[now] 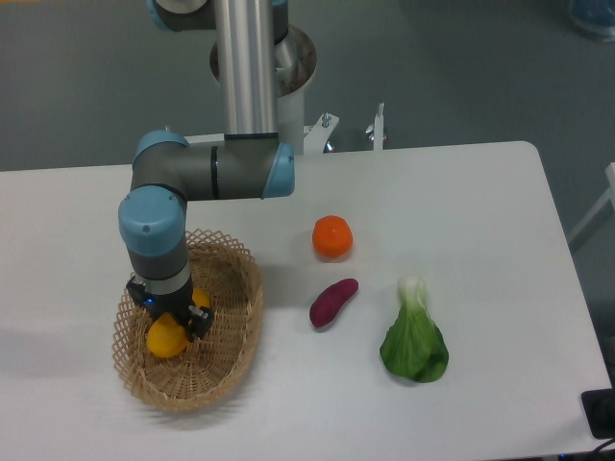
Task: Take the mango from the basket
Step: 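Close the gripper around the yellow mango inside the basket, then lift the mango out of the basket and carry it past the orange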
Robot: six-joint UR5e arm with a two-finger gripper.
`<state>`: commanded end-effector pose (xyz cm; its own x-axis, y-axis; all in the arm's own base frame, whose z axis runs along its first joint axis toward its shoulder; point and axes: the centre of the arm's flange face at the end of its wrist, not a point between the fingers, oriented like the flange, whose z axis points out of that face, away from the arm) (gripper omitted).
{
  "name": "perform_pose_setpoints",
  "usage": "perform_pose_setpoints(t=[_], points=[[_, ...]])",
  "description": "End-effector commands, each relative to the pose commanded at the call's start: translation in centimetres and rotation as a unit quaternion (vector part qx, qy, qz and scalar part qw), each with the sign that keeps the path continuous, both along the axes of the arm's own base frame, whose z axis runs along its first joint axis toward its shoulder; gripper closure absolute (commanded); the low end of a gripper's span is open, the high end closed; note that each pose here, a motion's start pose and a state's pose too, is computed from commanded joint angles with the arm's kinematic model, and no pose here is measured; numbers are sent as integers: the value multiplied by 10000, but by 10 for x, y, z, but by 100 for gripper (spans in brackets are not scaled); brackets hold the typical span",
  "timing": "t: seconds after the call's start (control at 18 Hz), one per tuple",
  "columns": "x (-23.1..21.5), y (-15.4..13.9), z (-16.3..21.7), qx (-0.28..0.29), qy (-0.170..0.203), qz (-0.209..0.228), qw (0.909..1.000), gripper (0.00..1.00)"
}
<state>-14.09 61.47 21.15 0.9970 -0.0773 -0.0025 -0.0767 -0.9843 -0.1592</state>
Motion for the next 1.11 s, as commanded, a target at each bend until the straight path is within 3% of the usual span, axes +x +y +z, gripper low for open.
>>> perform_pose_setpoints(t=[0.61, 0.83, 1.11], points=[[-7, 0, 29, 226, 117, 23, 9997, 45], [-53, -18, 88, 647, 379, 261, 9968, 44], [-108, -52, 118, 650, 538, 230, 9962, 44]])
